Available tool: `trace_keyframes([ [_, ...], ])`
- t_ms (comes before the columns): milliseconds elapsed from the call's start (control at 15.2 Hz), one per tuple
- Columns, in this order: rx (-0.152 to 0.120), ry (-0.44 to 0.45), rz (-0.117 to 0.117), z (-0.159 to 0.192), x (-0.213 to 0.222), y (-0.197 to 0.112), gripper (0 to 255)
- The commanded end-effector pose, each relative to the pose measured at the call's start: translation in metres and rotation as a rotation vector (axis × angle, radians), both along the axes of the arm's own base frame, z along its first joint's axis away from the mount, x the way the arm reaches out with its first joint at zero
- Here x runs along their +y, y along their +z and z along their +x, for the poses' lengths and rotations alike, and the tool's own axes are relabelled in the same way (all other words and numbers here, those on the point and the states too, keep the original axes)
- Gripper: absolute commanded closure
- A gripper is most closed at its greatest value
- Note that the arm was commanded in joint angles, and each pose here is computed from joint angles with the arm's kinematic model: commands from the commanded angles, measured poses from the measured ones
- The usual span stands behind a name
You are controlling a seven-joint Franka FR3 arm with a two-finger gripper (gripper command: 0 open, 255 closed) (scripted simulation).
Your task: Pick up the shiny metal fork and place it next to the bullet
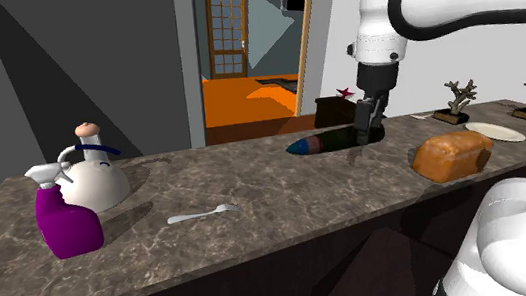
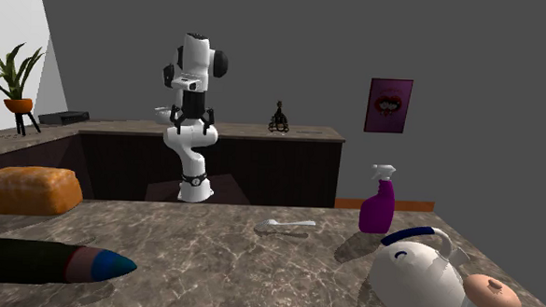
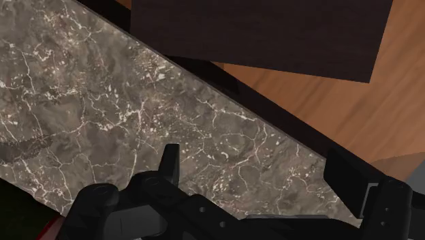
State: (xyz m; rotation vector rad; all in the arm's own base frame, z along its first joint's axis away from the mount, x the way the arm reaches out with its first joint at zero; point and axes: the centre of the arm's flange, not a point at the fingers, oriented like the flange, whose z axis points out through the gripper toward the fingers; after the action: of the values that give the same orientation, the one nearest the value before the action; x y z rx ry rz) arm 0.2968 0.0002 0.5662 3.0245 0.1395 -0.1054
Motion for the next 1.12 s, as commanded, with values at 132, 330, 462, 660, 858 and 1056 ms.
trace_keyframes([
  [132, 0.007, 0.04, 0.01, 0.023, 0.005, -0.013, 0],
  [330, 0.019, 0.099, 0.025, 0.056, 0.014, -0.033, 0],
  [462, 0.026, 0.139, 0.036, 0.078, 0.022, -0.046, 0],
  [660, 0.037, 0.198, 0.051, 0.109, 0.035, -0.066, 0],
  [858, 0.049, 0.258, 0.066, 0.14, 0.05, -0.086, 0],
  [1056, 0.06, 0.317, 0.081, 0.169, 0.068, -0.106, 0],
])
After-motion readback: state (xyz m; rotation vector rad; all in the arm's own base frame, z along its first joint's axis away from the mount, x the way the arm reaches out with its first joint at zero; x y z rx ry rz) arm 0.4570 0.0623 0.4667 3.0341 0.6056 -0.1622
